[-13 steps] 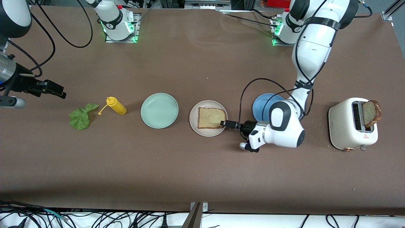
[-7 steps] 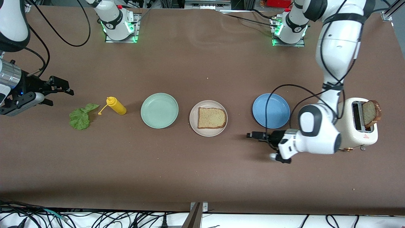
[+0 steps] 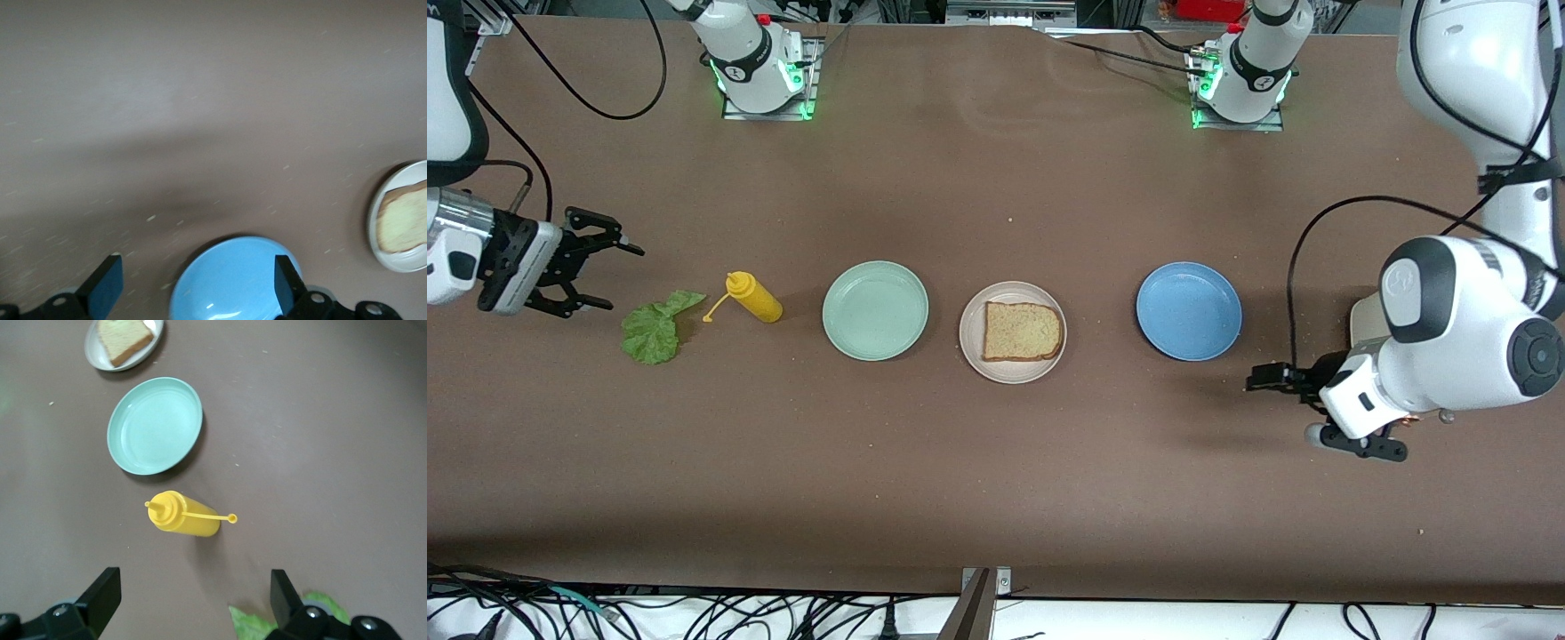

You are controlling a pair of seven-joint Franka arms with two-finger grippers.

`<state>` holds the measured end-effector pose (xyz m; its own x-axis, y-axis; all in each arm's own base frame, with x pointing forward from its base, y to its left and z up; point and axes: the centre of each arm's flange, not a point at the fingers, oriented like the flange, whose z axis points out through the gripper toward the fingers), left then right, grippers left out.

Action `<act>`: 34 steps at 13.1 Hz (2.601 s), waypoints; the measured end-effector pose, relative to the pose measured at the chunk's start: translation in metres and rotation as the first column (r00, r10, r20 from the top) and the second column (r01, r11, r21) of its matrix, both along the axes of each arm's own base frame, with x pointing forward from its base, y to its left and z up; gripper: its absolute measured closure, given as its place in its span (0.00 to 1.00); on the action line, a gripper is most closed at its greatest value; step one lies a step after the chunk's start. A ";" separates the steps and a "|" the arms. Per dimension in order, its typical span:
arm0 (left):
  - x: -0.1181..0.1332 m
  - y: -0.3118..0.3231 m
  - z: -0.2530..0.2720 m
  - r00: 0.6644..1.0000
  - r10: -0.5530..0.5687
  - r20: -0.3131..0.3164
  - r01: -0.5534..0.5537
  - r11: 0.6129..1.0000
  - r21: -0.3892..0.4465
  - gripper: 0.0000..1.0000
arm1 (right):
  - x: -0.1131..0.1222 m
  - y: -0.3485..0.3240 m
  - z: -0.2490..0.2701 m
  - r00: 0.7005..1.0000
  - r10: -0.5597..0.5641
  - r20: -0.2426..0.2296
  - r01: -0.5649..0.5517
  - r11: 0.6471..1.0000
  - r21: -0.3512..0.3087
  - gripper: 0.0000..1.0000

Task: Make sandwich in beige plate with both arms
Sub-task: 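Grasp the yellow mustard bottle with the right gripper while the left gripper returns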

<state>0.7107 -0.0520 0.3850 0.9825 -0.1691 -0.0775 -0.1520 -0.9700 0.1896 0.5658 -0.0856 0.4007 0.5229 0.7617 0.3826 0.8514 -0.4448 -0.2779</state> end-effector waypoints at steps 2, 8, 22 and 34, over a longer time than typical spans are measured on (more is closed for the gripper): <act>-0.008 0.018 0.023 1.000 0.001 -0.013 0.000 0.998 0.056 0.00 | -0.002 -0.001 -0.024 0.997 0.069 0.035 -0.071 0.996 0.052 0.00; -0.033 0.063 0.089 1.000 0.019 -0.022 -0.015 0.986 0.163 0.00 | -0.024 -0.018 -0.109 0.973 0.171 0.158 -0.202 0.957 0.209 0.01; -0.045 0.065 0.126 0.995 0.100 0.021 -0.102 0.981 0.164 0.00 | -0.074 -0.017 -0.223 0.945 0.147 0.292 -0.255 0.890 0.377 0.02; -0.045 0.065 0.121 0.995 0.100 0.022 -0.103 0.981 0.164 0.00 | -0.069 0.017 -0.244 0.948 0.093 0.305 -0.227 0.867 0.443 0.03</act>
